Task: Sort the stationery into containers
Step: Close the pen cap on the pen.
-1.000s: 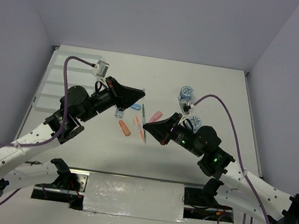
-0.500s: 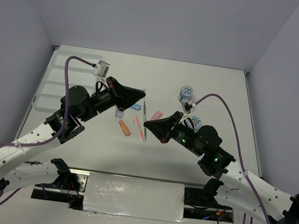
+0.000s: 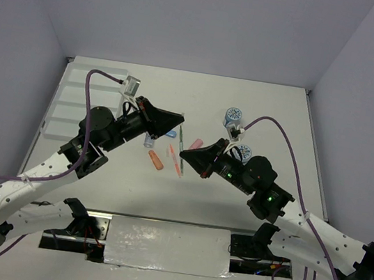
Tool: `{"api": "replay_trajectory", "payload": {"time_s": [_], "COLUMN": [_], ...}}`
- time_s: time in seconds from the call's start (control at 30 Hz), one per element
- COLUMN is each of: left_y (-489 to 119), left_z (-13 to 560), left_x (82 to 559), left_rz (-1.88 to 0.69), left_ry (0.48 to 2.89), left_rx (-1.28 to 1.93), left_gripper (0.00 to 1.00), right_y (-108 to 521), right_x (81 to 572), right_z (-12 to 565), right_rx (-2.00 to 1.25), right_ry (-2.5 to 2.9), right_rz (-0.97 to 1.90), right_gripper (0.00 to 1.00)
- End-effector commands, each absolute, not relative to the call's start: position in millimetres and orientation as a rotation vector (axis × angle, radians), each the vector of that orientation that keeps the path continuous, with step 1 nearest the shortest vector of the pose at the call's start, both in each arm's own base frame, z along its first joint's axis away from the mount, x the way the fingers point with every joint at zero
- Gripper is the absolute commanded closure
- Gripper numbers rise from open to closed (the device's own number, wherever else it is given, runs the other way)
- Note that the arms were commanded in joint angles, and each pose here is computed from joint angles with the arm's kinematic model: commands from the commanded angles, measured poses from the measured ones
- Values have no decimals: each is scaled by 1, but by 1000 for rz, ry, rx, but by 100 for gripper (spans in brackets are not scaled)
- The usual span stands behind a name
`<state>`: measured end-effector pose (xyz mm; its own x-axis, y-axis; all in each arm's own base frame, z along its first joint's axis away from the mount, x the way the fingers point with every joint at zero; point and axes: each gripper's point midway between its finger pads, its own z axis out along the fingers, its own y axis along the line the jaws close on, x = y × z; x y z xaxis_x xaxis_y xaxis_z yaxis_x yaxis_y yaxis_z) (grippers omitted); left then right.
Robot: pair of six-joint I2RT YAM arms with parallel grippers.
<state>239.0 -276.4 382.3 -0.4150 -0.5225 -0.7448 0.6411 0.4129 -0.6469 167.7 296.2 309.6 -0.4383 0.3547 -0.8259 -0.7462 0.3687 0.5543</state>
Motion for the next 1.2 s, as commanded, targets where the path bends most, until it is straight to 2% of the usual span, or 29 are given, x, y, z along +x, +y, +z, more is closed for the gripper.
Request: {"api": "replay_trajectory", "payload": {"time_s": [0.0, 0.63, 1.17], "left_y": [-277, -278, -280], "left_z": [399, 396, 385], "left_x": [236, 233, 237], "left_rz": [-1326, -1341, -1322], "left_ry": [1462, 1464, 1494], "left_rx": [124, 125, 131], "left_gripper": [100, 100, 100], "right_y": [296, 294, 293], "right_x": [168, 178, 182], "right_z": [343, 359, 410], "right_rx": [-345, -292, -214], "right_ry": [1488, 1469, 1328], "right_rz": [1320, 1300, 1359], "right_gripper": [100, 100, 100]}}
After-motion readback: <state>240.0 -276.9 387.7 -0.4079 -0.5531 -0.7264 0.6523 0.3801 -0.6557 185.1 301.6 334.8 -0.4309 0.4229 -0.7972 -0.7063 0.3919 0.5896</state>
